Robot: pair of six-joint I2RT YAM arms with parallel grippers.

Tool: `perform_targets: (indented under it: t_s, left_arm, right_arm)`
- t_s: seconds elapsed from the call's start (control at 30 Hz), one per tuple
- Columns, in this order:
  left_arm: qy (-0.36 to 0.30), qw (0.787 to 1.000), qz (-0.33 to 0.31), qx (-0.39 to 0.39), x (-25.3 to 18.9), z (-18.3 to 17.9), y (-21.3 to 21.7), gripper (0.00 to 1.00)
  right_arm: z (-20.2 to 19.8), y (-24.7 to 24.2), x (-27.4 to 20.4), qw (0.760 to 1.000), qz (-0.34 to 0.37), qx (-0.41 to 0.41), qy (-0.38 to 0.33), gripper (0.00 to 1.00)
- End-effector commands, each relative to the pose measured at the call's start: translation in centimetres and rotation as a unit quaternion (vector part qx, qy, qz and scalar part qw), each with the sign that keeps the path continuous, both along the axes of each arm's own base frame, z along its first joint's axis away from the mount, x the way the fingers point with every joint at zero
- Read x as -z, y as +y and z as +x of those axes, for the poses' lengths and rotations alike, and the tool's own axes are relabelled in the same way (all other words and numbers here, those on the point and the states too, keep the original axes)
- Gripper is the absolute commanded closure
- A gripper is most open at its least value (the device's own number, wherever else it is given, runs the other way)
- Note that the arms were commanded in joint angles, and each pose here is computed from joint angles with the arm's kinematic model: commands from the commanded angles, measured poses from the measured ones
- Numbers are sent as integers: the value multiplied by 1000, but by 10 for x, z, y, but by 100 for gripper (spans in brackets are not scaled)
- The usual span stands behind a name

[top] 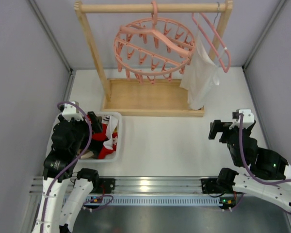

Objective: Remove the socks clipped to the hanger

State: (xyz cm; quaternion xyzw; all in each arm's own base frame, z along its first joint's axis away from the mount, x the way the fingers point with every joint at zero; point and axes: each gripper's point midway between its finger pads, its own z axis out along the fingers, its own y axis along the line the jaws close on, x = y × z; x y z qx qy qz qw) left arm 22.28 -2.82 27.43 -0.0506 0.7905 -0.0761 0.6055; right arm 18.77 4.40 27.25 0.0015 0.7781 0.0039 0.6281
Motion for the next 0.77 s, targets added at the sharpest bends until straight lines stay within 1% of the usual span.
perform_targets:
  t_s: [0.0, 0.73]
  left_arm:
    - [-24, 1000, -10, 2, -10, 6, -2, 2]
    - [-23, 1000, -12, -8, -8, 6, 1, 2]
  right_arm:
    - [-2, -4, -13, 1000, 23, 4, -11, 1]
    - [0, -1, -12, 1000, 20, 7, -13, 0]
